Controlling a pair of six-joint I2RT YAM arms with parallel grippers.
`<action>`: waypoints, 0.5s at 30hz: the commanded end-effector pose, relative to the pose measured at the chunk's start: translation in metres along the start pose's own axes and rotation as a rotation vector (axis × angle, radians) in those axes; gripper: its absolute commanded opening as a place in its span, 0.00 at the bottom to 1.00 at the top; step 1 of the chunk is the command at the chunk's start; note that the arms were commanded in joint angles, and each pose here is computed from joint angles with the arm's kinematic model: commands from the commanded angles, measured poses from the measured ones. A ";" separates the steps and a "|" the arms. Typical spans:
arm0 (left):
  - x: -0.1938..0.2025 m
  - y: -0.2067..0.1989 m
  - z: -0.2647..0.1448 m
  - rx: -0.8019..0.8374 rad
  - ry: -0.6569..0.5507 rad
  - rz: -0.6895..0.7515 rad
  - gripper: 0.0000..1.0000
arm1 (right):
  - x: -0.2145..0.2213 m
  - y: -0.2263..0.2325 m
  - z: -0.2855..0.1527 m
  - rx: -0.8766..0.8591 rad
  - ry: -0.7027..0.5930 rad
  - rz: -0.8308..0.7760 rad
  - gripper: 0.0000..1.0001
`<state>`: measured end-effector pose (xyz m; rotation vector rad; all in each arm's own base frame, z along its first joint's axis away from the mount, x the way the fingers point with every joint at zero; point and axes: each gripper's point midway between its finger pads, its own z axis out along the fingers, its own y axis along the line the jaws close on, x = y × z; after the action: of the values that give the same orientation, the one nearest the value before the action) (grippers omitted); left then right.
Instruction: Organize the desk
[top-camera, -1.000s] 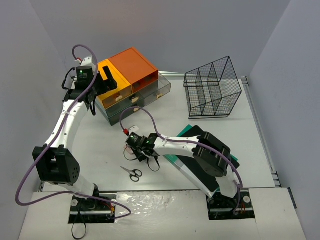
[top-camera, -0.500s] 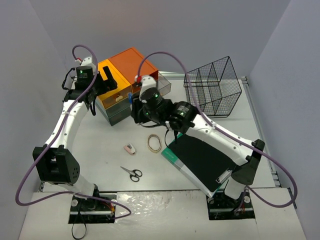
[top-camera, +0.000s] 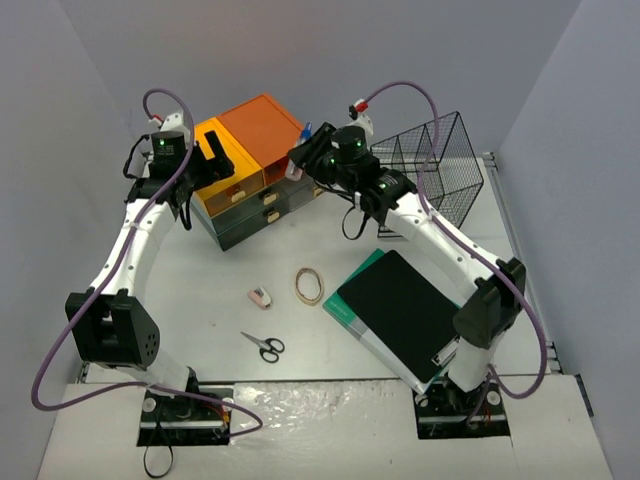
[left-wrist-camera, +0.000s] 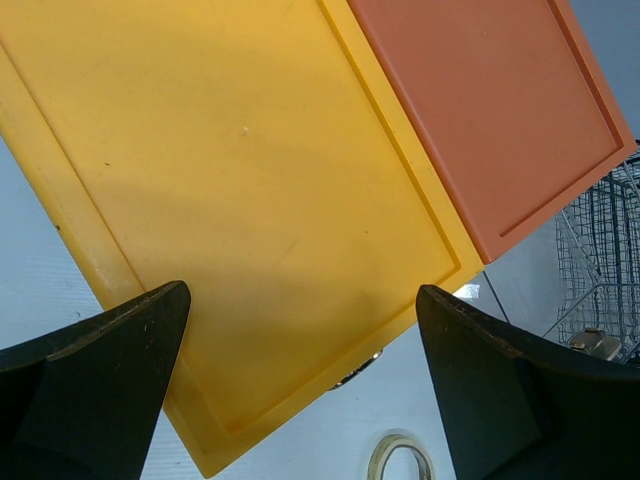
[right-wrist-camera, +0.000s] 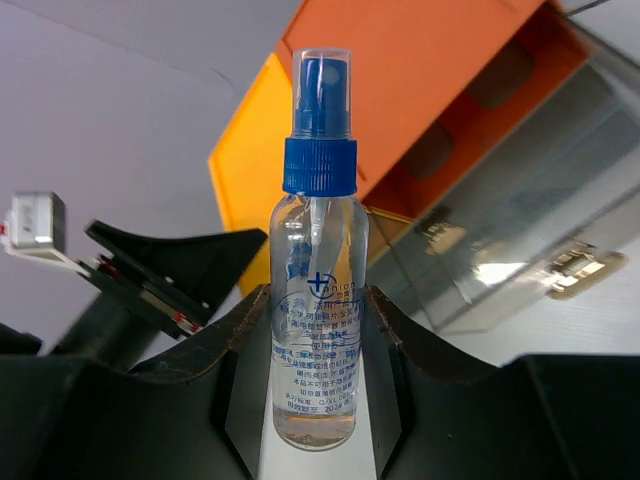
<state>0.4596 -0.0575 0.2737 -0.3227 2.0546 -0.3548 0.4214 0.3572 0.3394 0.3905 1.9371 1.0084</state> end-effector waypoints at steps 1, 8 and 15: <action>0.025 0.034 0.001 -0.114 0.092 -0.032 0.97 | -0.026 0.064 0.010 -0.246 -0.086 0.243 0.00; 0.026 0.034 0.001 -0.114 0.092 -0.030 0.97 | -0.029 0.040 0.033 -0.165 -0.155 0.259 0.00; 0.026 0.033 0.004 -0.110 0.095 -0.030 0.97 | -0.020 0.004 0.044 -0.035 -0.190 0.202 0.00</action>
<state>0.4601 -0.0573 0.2736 -0.3222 2.0530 -0.3584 0.4584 0.3821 0.3101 0.6105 1.8748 1.1054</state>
